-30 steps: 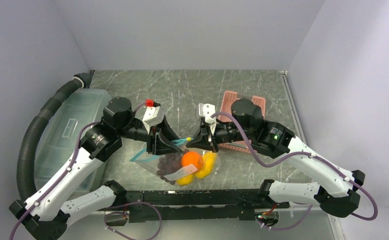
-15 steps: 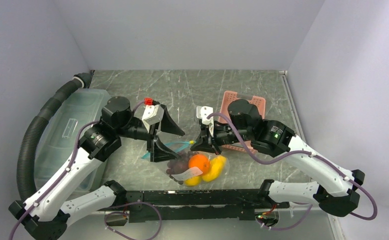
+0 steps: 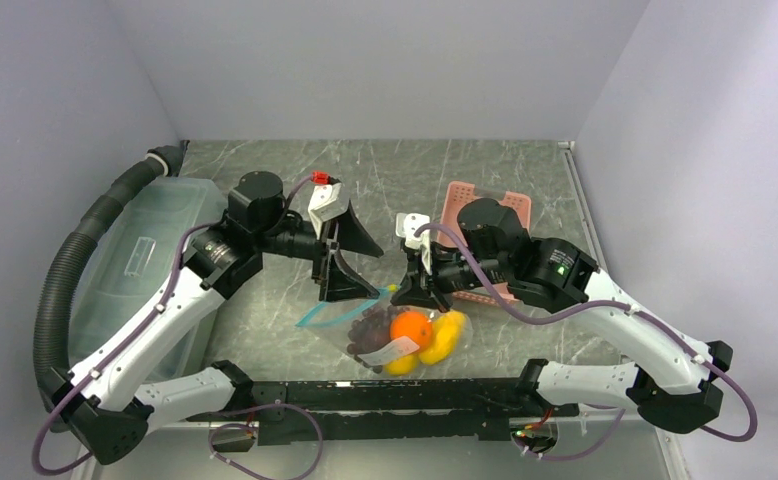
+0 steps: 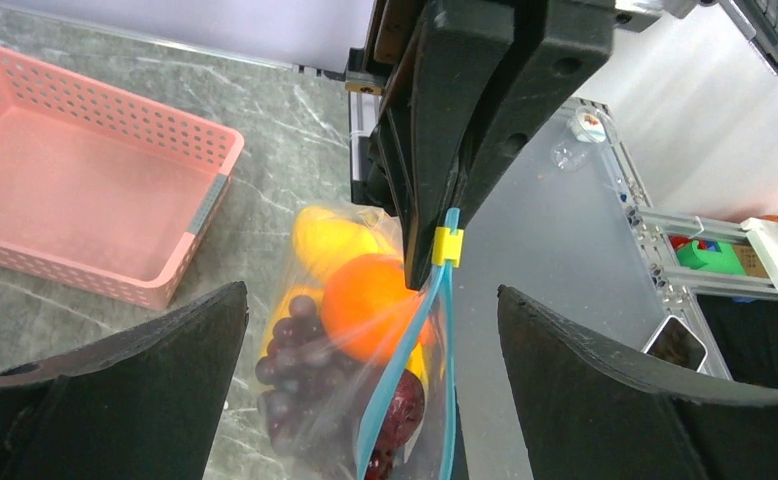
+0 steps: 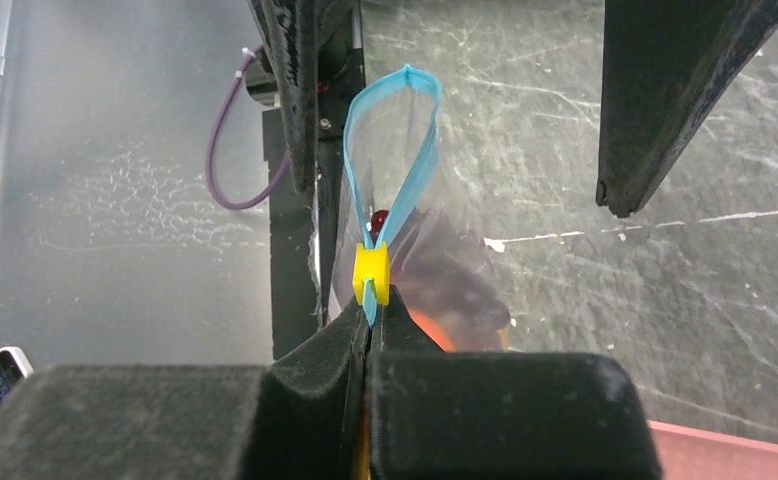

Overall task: Place the food in the zip-top bag and seal the zipper
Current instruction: Zip the zipper food storage bag at the center of the board.

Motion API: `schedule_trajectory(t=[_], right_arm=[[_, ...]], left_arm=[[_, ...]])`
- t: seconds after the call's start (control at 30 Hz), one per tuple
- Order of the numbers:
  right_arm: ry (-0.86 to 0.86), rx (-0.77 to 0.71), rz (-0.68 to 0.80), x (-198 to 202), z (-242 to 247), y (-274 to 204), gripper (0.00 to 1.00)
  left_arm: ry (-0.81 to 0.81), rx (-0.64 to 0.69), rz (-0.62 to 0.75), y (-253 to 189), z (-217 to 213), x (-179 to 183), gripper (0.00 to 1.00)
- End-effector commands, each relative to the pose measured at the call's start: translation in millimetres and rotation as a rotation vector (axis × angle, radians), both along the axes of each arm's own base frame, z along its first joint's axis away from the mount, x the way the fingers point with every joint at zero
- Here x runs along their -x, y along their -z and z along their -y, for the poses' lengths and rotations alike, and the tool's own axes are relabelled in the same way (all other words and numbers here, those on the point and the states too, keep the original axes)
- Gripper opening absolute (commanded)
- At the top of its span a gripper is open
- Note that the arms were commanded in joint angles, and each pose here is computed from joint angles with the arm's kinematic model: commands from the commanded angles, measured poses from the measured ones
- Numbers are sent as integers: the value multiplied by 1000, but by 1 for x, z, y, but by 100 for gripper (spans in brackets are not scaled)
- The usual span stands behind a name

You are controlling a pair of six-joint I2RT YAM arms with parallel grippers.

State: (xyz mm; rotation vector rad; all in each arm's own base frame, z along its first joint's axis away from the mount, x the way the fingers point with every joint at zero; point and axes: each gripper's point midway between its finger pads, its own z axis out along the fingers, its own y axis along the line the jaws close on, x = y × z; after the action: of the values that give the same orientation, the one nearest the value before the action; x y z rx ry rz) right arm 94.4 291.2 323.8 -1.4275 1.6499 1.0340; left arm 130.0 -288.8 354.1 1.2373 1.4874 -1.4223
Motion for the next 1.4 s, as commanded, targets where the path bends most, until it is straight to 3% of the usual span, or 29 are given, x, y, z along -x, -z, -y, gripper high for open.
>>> schedule_trajectory(t=[0.0, 0.33, 0.8, 1.1, 1.37], right_arm=[[14, -83, 20, 1, -2, -33, 0], [35, -86, 3, 0, -1, -31, 0], [107, -90, -109, -10, -18, -39, 0], [158, -87, -144, -18, -24, -46, 0], [166, -74, -157, -21, -28, -43, 0]], left_arm=[[3, 86, 36, -23, 1, 4, 100], [-20, 86, 34, -19, 2, 0, 99], [26, 115, 32, -19, 5, 5, 74], [31, 104, 32, -15, 2, 7, 67], [30, 105, 45, -17, 0, 9, 51]])
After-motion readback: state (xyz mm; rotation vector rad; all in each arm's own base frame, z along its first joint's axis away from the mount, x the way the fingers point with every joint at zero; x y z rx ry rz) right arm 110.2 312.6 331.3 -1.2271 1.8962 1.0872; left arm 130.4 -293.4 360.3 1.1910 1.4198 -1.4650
